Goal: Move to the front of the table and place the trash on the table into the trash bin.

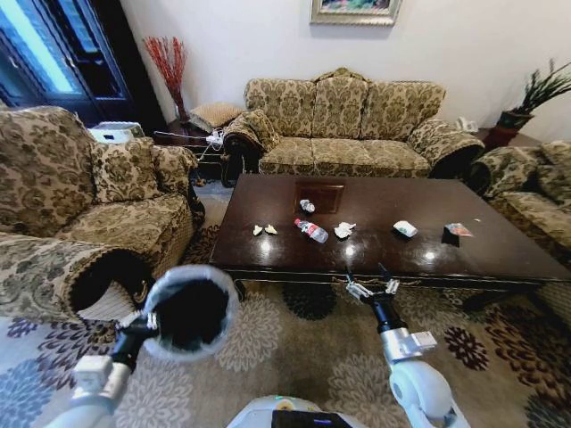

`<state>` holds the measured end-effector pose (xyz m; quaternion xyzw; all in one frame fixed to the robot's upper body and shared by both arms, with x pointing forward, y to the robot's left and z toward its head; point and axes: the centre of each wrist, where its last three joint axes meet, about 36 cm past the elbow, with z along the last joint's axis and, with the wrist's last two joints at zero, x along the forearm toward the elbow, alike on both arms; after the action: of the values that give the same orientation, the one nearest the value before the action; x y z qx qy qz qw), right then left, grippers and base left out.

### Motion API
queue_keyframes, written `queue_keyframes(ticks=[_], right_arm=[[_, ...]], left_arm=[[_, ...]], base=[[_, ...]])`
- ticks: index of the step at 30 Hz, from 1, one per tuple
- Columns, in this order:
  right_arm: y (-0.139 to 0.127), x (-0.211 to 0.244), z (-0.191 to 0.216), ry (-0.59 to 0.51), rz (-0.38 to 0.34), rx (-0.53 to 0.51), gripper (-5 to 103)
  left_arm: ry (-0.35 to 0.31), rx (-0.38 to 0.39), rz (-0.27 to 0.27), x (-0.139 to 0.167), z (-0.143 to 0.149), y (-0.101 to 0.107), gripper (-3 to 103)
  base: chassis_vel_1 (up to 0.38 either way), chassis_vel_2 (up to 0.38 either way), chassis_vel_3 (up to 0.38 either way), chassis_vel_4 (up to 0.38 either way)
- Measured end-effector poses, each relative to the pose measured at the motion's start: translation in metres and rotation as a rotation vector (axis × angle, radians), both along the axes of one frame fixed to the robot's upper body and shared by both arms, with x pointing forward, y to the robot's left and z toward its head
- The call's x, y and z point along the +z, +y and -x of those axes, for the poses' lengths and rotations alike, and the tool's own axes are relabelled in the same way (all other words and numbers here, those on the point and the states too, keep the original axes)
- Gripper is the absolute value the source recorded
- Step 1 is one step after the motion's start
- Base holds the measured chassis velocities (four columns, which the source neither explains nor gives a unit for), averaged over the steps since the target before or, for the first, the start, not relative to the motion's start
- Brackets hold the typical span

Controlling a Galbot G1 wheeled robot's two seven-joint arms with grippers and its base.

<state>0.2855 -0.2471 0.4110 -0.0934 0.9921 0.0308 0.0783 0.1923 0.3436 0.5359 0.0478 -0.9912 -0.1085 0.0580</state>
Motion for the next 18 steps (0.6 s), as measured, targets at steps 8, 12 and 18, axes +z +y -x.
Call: queue_keyframes(ticks=[8, 12, 18], right_arm=[[0.01, -0.005, 0.009, 0.025, 0.031, 0.03, 100], [0.01, -0.006, 0.011, 0.027, 0.042, 0.045, 100], [0.003, -0.008, 0.011, 0.016, 0.059, 0.046, 100]], left_arm=[[0.003, -0.054, 0.061, 0.018, -0.043, 0.02, 1], [0.04, -0.058, 0.085, 0.012, -0.061, 0.033, 1], [0.05, -0.063, 0.075, 0.019, -0.095, 0.058, 1]], base=[[0.0, 0.0, 0.0, 0.0], [0.0, 0.0, 0.0, 0.0], [0.0, 0.0, 0.0, 0.0]])
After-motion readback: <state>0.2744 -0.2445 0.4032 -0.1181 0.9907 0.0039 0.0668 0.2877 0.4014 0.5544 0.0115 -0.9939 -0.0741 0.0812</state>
